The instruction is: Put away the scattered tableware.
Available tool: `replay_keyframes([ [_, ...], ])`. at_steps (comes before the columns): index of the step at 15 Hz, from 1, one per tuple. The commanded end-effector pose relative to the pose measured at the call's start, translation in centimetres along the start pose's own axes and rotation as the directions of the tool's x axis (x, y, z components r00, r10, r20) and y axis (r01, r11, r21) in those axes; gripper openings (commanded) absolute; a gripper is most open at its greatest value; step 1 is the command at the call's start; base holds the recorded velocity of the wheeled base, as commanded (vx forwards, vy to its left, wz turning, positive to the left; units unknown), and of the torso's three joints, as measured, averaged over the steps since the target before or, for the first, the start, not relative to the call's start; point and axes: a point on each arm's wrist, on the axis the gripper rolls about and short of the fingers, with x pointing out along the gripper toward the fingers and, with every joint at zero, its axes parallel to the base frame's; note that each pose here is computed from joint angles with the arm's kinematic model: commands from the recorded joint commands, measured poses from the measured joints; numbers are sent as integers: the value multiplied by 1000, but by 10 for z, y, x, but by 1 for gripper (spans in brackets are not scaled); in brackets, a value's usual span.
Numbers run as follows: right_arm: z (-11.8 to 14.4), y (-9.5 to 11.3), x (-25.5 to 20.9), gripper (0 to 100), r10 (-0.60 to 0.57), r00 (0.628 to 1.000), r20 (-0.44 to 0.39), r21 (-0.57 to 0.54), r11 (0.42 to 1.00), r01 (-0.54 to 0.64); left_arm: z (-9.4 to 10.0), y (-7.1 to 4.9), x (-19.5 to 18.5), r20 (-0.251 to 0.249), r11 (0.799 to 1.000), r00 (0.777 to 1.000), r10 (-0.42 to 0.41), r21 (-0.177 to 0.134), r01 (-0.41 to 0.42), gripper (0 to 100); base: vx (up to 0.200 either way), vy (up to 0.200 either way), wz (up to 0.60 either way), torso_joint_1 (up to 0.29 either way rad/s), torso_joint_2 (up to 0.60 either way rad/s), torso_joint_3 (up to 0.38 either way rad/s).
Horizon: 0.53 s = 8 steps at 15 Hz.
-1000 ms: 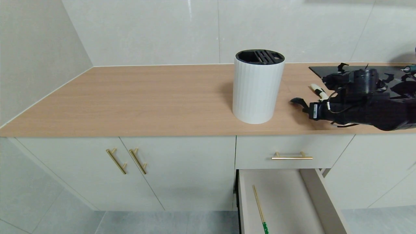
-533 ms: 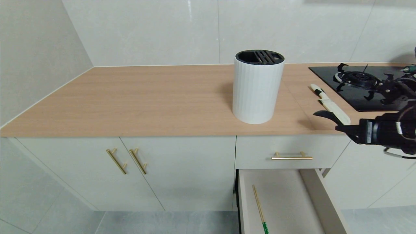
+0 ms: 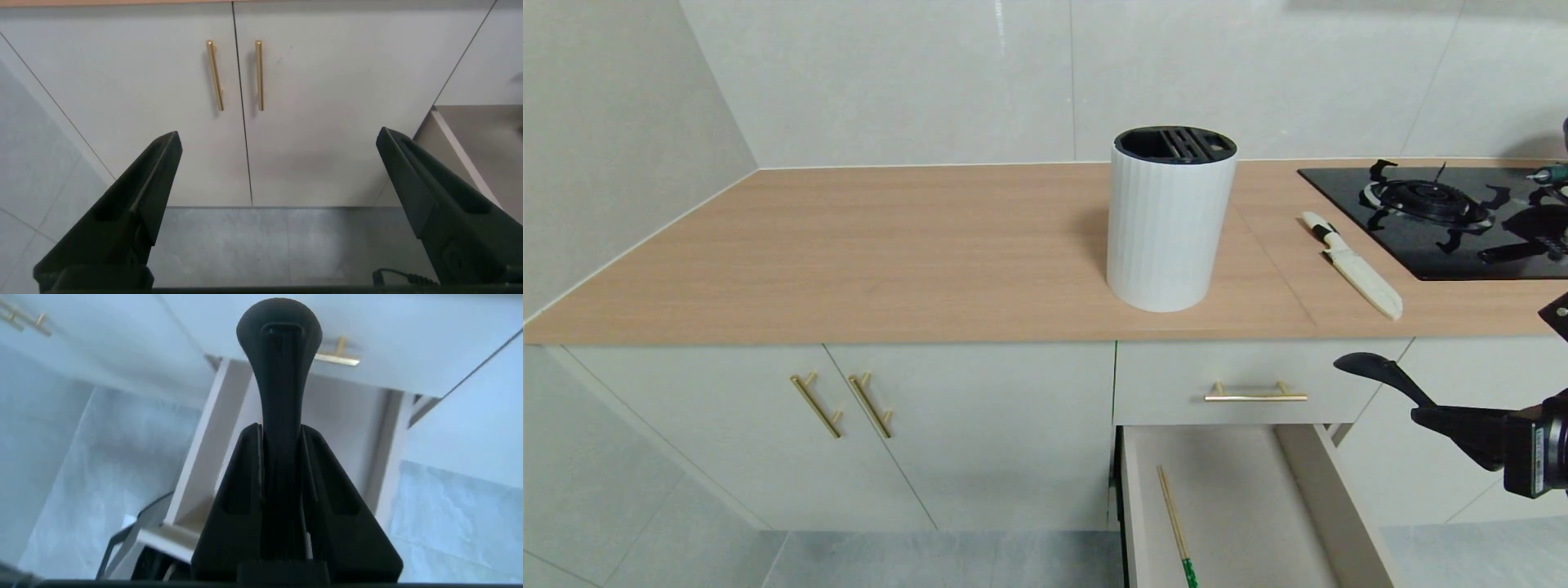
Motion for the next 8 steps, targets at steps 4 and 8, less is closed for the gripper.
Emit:
replay_keyframes([
  [4,-6,2,2,0,18,1000,-24,-26,999,-19,0,0,0,0,1000,1000,1,0,-1,100,0,0,0,-120,261,137],
  [8,-17,4,15,0,43,994,-100,-43,998,-47,0,0,0,0,1000,1000,1,0,-1,100,0,0,0,-212,472,251],
])
